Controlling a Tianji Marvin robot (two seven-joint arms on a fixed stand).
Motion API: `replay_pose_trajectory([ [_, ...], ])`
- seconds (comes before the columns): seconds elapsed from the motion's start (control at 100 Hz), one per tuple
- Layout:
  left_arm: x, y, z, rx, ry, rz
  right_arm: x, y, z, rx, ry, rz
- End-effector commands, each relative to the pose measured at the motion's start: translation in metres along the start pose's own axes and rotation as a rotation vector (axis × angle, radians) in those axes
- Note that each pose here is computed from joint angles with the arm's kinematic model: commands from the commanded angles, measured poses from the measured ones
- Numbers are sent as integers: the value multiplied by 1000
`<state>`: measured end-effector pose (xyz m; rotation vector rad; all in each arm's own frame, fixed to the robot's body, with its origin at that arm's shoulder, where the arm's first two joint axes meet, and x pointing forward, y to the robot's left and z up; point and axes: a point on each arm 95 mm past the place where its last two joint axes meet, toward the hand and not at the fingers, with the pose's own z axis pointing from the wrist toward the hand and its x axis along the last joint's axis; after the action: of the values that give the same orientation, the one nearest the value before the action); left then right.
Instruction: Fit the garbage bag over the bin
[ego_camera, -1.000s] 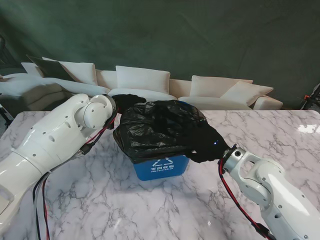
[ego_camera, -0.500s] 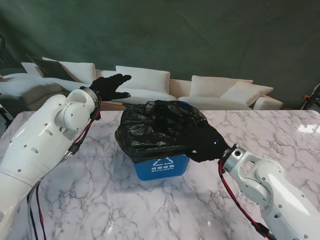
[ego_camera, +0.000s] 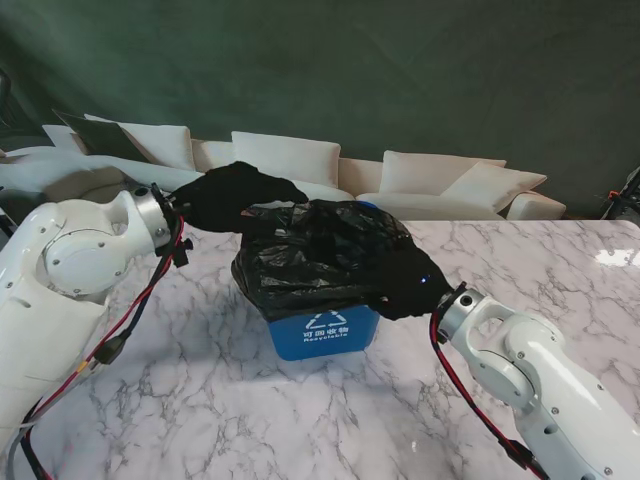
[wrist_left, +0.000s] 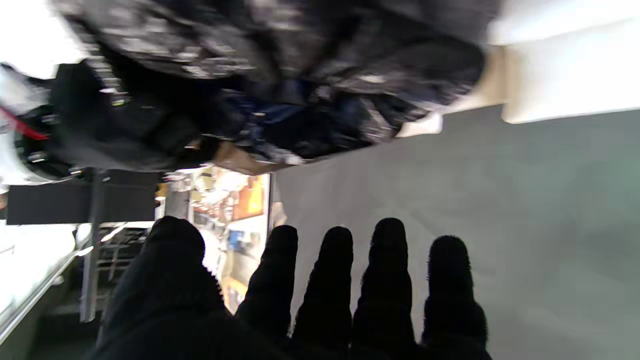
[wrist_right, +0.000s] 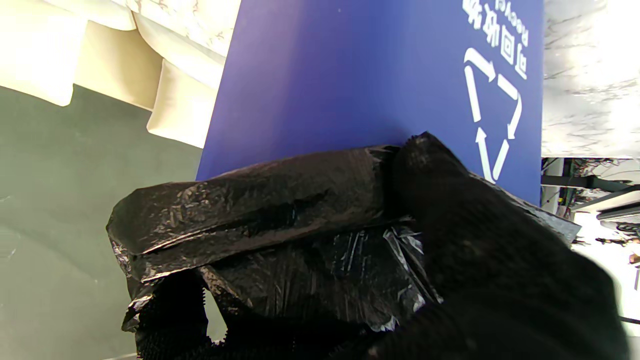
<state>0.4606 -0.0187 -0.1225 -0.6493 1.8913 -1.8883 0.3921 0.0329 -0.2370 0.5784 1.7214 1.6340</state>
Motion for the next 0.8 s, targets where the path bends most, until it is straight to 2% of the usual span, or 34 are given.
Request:
replay_pose_trajectory([
  [0.0, 9, 8, 1, -37, 19, 12, 4, -1, 2, 7, -10, -6],
  [0.12, 21, 17, 2, -105, 85, -4, 5, 1, 4, 4, -34, -36],
  [0.2, 24, 22, 3, -166, 148, 11, 6, 2, 4, -2, -61, -44],
  [0.27, 26, 27, 6, -210, 175, 4, 7, 3, 5, -5, -81, -43],
  [0.37, 28, 32, 9, -246, 183, 11, 8, 2, 6, 0, -88, -41],
  [0.55, 28, 40, 18, -276, 179, 115, 9, 0, 7, 6, -87, -36],
  [0.71, 31, 48, 23, -319, 189, 110, 10, 0, 7, 6, -85, -30],
  [0.79, 31, 52, 25, -340, 203, 146, 11, 0, 7, 15, -86, -20],
])
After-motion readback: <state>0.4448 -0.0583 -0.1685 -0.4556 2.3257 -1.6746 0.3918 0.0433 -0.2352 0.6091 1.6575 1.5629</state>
